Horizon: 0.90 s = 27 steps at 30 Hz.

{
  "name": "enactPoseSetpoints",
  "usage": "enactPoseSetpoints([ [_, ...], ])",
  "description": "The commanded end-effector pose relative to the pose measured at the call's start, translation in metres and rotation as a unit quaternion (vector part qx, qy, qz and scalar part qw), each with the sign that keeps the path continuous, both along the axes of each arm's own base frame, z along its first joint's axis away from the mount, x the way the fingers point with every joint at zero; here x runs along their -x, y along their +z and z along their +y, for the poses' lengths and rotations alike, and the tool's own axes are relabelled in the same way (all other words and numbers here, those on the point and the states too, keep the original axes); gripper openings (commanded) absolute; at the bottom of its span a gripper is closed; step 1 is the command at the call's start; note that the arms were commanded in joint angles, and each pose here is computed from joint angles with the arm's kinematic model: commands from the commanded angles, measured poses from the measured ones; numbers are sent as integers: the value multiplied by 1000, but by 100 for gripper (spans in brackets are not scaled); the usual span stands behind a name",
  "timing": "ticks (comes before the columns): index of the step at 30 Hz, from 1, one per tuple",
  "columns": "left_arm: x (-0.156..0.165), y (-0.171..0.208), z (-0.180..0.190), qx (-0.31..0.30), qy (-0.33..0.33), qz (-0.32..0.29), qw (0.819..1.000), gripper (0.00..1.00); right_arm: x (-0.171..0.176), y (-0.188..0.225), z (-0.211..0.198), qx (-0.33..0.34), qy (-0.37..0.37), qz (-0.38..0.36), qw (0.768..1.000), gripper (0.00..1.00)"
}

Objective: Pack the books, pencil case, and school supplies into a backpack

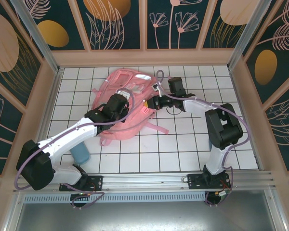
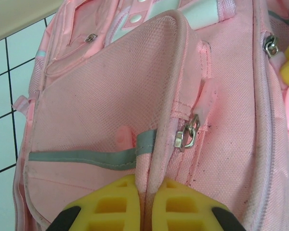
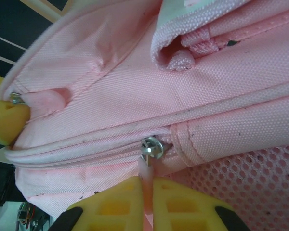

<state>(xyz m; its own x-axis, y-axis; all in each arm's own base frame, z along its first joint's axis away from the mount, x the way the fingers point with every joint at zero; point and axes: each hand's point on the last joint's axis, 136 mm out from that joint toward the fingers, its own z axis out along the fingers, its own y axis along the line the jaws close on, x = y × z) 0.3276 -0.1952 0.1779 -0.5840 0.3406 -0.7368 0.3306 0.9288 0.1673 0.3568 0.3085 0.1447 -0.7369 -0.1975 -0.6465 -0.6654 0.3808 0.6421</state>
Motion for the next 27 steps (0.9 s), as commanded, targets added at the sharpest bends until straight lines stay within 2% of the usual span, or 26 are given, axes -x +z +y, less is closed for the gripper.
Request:
enactPoseSetpoints([
  [1,-14,42,5,51,35,-66,996,0,-8,20,-10,-3,-10,-42,999,7],
  [5,-14,40,4,51,32,-63,996,0,-7,24,-11,-4,-6,-49,999,0],
  [12,-12,37,1,50,21,-59,997,0,-6,28,-11,-9,-4,-60,998,0],
  [17,-8,37,-7,60,-8,-55,997,0,-27,16,-28,58,-66,-112,990,0],
  [20,-4,41,-16,74,-36,-54,995,0,-26,23,-28,57,-52,-124,989,0],
  [25,-9,36,-18,78,-26,-51,995,0,-4,31,-14,25,3,-98,995,0],
  [27,-12,35,-17,79,-17,-53,995,0,0,27,-13,33,4,-92,995,0],
])
